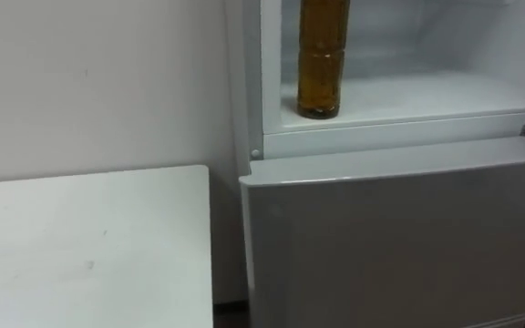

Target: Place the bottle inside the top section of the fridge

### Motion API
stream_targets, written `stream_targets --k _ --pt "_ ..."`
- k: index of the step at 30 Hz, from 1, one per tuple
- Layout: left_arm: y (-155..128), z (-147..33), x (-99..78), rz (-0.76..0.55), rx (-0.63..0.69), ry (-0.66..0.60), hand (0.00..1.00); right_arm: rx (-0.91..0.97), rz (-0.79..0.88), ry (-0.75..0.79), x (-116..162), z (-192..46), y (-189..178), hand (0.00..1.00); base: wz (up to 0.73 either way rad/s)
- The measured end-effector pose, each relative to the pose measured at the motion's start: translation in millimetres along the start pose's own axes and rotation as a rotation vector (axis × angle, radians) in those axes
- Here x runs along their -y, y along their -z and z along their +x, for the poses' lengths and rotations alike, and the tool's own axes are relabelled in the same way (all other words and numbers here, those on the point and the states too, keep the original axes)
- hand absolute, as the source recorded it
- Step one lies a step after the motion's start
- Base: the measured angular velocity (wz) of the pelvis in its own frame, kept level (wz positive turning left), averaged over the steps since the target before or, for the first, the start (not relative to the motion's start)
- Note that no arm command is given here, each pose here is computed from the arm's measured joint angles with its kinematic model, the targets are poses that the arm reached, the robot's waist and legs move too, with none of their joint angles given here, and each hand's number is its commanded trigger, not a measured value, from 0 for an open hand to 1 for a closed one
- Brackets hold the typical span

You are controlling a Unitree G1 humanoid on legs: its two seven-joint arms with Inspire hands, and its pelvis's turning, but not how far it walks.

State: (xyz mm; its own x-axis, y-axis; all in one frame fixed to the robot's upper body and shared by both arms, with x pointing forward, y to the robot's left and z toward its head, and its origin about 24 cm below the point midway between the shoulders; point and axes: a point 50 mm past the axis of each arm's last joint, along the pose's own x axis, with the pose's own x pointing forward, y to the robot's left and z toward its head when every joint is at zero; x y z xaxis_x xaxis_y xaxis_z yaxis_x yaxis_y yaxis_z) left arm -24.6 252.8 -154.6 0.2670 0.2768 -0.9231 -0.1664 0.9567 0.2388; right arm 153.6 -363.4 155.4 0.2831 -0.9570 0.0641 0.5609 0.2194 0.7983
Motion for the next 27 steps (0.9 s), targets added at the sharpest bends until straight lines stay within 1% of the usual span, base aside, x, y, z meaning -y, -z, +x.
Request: stream_targets --k 4,10,18,25,27 --pt "3 0.4 0.2 -0.005 -0.020 0.002 0.00 -0.010 -0.019 -0.014 0 -7 5 0.00 -0.01" --pt "4 0.6 0.4 0.003 -0.024 0.004 0.00 -0.021 0.014 -0.016 4 -19 6 0.00 -0.01" --pt "6 1.3 1.5 0.016 -0.030 0.014 0.00 -0.006 -0.079 -0.054 9 -34 16 0.00 0.00" --pt "3 2.1 4.5 0.042 -0.018 0.030 0.00 -0.061 -0.064 -0.103 2 -47 25 0.00 -0.02" --pt "3 2.9 5.8 0.047 -0.024 0.036 0.00 -0.066 -0.083 -0.119 2 -51 29 0.00 0.00"
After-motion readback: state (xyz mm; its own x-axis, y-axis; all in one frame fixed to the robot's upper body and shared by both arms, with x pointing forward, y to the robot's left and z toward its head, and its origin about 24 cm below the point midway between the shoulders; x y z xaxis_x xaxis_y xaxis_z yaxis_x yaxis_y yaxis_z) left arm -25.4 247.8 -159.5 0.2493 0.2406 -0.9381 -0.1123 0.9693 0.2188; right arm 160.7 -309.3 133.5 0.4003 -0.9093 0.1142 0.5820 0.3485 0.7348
